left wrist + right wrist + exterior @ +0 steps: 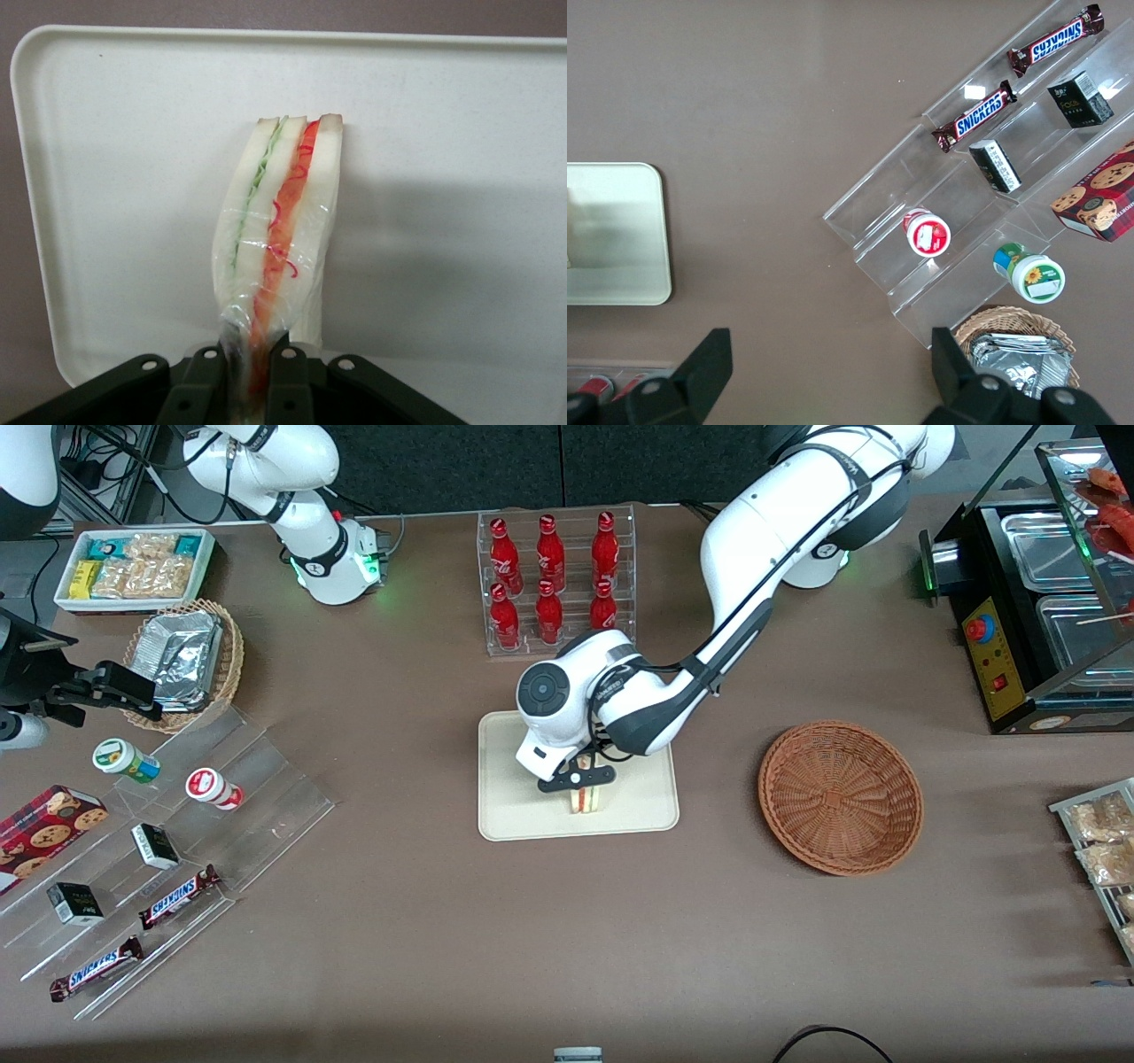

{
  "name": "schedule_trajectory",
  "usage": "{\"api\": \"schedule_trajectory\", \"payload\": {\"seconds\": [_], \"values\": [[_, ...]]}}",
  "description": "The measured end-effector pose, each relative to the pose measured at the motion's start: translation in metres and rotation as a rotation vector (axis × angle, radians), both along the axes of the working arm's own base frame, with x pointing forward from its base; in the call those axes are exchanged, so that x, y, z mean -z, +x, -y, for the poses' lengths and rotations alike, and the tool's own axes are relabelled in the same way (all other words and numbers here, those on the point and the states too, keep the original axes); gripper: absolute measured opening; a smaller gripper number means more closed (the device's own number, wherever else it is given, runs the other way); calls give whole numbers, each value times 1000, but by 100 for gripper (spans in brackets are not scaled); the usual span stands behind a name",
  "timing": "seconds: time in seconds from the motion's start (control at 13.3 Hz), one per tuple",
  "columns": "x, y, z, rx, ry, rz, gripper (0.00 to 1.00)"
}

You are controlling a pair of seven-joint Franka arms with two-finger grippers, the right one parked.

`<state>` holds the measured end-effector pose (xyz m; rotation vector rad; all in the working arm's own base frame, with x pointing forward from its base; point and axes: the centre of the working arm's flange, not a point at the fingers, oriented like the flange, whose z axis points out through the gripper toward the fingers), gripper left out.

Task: Place sandwich from basket to tray
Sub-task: 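Lower the sandwich onto the white tray and open the left gripper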

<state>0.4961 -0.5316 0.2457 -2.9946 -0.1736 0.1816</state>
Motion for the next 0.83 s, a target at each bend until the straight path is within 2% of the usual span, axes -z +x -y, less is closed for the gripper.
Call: {"api": "schedule_trajectory", "payload": {"seconds": [0.45,0.53,0.83], "values": [[6,-3,7,3,7,3,15],[6,-3,7,3,7,3,22],[8,-3,7,3,8,1,65]]}}
